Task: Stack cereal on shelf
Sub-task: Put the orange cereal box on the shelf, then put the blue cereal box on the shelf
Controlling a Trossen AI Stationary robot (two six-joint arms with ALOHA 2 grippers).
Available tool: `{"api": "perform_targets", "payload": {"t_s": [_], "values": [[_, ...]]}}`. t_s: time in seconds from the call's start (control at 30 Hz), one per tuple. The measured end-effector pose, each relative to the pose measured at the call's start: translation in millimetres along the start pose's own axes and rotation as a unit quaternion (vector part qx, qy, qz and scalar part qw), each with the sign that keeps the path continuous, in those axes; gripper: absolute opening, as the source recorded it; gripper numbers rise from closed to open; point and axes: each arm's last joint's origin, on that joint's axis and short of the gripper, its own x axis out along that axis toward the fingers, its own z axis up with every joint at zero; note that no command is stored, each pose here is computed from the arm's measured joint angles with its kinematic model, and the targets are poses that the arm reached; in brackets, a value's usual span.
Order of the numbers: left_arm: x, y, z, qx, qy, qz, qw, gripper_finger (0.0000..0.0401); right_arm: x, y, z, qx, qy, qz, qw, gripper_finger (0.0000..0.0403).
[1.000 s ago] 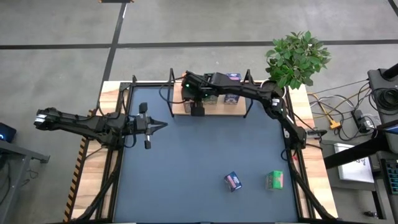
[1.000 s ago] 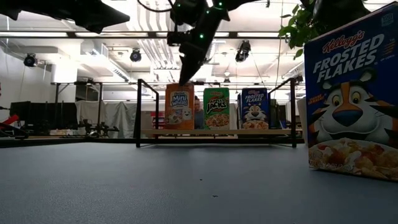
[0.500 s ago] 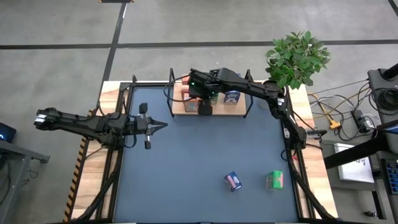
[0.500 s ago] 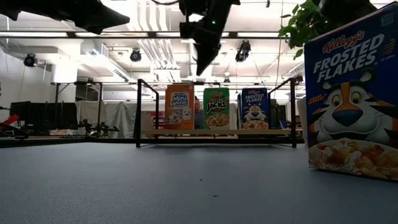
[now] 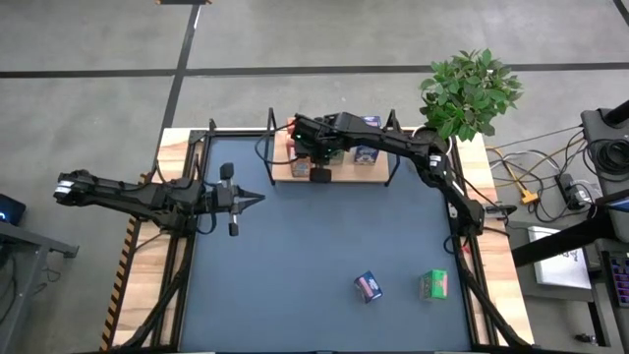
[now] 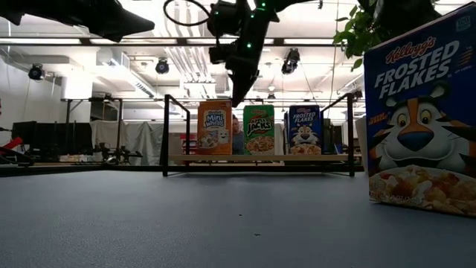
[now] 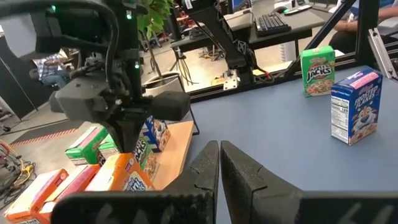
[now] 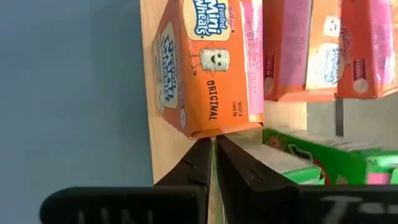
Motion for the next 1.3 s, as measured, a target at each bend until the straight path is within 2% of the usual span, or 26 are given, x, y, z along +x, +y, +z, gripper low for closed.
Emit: {"api": "perform_targets", "payload": {"t_s": [0.2,0.73,0.9,1.1,1.3], "values": [[0.0,0.0,0.1,0.000,-0.001,0.000,1.000,0.0000,0.2,-1.5,4.7,-0.002,-0.024,-0.008,1.000,0.0013],[0.1,-0.1,0.1,0.000,-0.001,0.000,1.000,0.0000,0.1,-1.8,6.1,-0.001,-0.031,-0.010,0.999,0.0012],[0.1,0.0,0.1,0.000,0.000,0.000,1.000,0.0000,-11.0,1.5,5.0,0.012,-0.027,-0.008,1.000,0.0012],[0.1,0.0,0.1,0.000,-0.001,0.000,1.000,0.0000,-43.7,26.4,2.5,0.034,-0.030,0.015,0.999,0.0012],[0.1,0.0,0.2,0.000,-0.001,0.000,1.000,0.0000,-76.7,75.0,3.7,0.057,-0.045,0.089,0.993,0.0012]]}}
